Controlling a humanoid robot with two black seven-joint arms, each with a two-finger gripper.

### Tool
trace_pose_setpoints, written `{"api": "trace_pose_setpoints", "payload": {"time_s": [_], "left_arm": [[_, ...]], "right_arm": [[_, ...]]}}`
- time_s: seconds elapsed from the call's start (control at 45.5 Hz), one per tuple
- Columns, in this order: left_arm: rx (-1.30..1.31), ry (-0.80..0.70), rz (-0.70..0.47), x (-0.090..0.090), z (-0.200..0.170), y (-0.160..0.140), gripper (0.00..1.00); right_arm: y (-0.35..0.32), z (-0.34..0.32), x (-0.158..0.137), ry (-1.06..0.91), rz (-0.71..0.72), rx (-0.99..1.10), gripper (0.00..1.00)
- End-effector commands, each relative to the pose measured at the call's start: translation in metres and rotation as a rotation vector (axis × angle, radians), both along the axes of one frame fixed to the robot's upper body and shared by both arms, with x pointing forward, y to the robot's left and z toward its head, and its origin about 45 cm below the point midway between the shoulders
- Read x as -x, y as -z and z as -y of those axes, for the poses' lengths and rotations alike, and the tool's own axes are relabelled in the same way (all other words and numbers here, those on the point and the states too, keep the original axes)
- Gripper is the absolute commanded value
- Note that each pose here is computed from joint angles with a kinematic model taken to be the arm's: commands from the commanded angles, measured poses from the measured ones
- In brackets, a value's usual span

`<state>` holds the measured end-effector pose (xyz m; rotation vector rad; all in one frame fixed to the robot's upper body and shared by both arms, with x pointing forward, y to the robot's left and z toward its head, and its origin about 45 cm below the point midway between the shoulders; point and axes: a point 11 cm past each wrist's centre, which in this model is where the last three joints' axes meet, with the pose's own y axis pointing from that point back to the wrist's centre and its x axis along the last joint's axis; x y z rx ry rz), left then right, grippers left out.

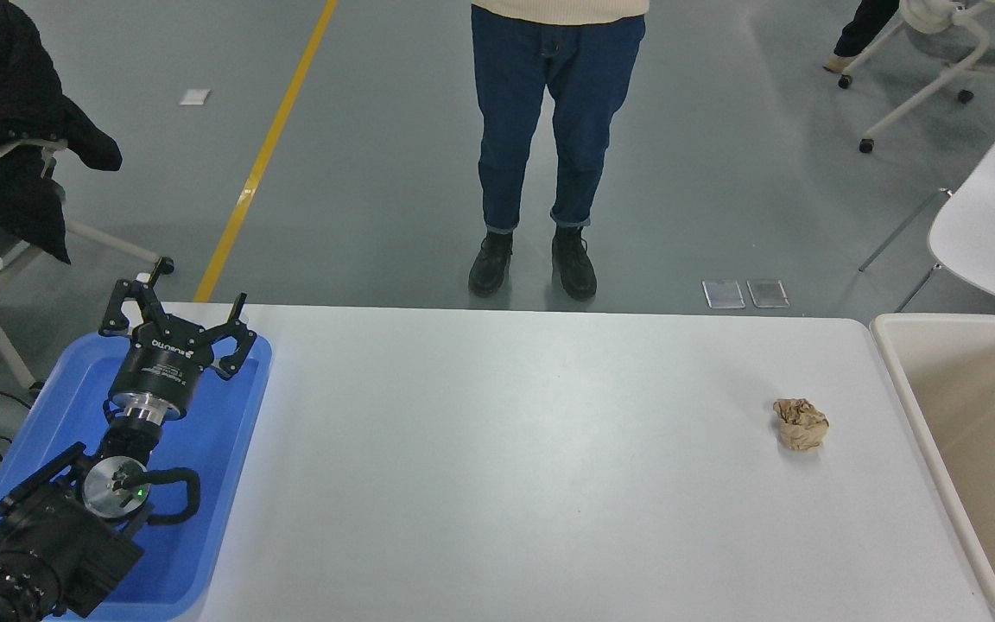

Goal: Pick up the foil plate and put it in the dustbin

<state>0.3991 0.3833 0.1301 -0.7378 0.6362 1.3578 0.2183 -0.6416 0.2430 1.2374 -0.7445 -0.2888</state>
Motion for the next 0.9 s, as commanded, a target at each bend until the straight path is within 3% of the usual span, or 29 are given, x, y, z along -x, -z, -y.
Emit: {"api": "trace_pose_setpoints", "payload": {"time_s": [0.0,0.396,0.879], "left_arm": [[0.0,0.0,0.001,0.0,0.0,0.0,1.0],[0.0,0.0,-0.001,0.0,0.0,0.0,1.0],[0.0,0.0,0.001,0.0,0.0,0.0,1.0]], "right_arm": [[0.032,0.013,-0.016,-0.018,0.045,0.091,0.0],[0.094,-0.001,-0.05,-0.103,0.161,0.222,0.0],[0.106,-0.004,-0.061,0.049,0.217,0.375,0.0]]}}
